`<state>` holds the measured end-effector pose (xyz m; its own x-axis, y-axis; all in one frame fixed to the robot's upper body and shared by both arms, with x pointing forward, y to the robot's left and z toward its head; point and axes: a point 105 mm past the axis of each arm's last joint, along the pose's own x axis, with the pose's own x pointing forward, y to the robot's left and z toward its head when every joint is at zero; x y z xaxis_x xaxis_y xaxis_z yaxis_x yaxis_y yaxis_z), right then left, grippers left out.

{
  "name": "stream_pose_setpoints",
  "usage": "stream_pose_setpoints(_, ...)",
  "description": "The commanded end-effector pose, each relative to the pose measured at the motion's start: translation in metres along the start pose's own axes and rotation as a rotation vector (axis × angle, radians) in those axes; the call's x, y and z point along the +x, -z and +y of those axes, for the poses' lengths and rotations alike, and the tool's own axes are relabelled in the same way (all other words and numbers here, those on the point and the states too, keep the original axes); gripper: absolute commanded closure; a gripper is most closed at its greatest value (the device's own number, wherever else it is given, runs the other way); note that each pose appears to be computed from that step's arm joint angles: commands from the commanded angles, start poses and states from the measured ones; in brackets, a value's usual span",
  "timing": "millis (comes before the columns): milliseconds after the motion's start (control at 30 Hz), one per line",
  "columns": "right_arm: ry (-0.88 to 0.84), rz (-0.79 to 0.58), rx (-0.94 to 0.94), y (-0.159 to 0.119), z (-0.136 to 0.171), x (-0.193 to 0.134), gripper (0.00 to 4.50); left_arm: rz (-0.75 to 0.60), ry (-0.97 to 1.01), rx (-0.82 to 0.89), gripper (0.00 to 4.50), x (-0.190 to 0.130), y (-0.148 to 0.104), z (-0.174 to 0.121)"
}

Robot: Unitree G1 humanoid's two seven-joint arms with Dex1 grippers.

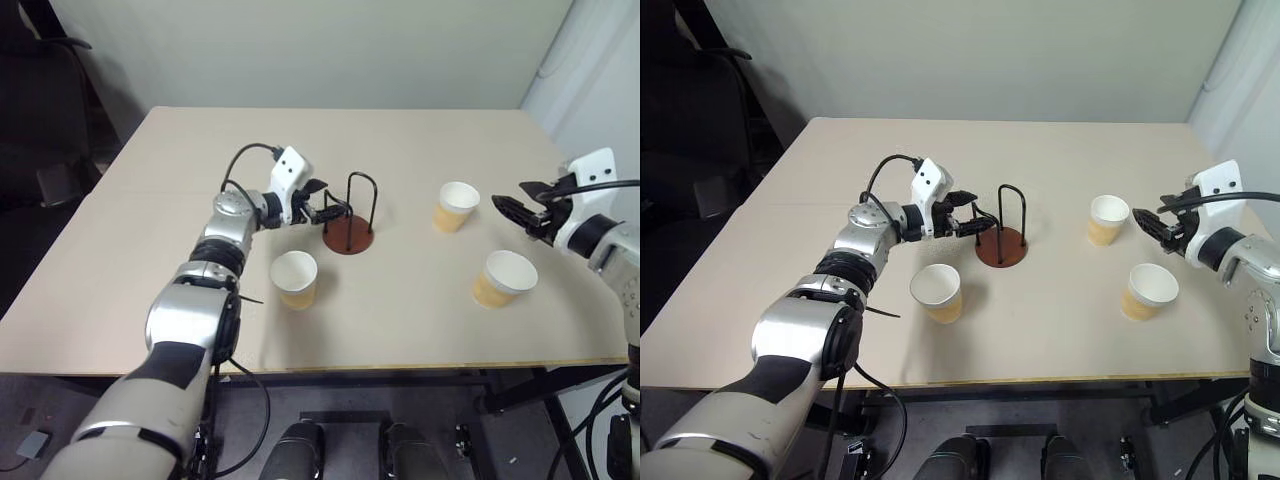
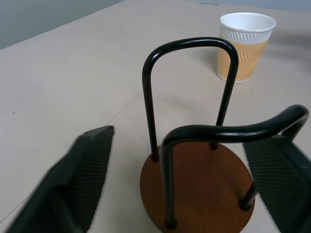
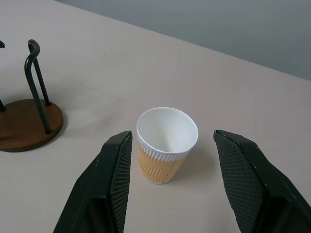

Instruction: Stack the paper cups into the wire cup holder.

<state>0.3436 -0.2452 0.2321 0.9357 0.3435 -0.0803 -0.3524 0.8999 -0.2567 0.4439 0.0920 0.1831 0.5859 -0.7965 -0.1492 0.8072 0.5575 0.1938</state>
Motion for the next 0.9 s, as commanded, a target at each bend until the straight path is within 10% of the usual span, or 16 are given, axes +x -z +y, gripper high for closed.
stream_pose_setpoints(33, 0.035, -0.06, -0.023, -0.016, -0.006, -0.009, 1.84, -0.035, 0.021, 0.014, 1.67, 0.002, -0.016, 0.0)
stream_pose_setpoints(300, 0.051, -0.058, -0.022, -0.015, -0.009, -0.011, 1.84, -0.052, 0.069, -0.007, 4.45, 0.0, -0.018, -0.004)
stream_pose_setpoints(900, 0.058, -0.056, -0.022, -0.012, -0.01, -0.01, 1.84, -0.107, 0.266, 0.006, 4.45, 0.027, -0.032, -0.044)
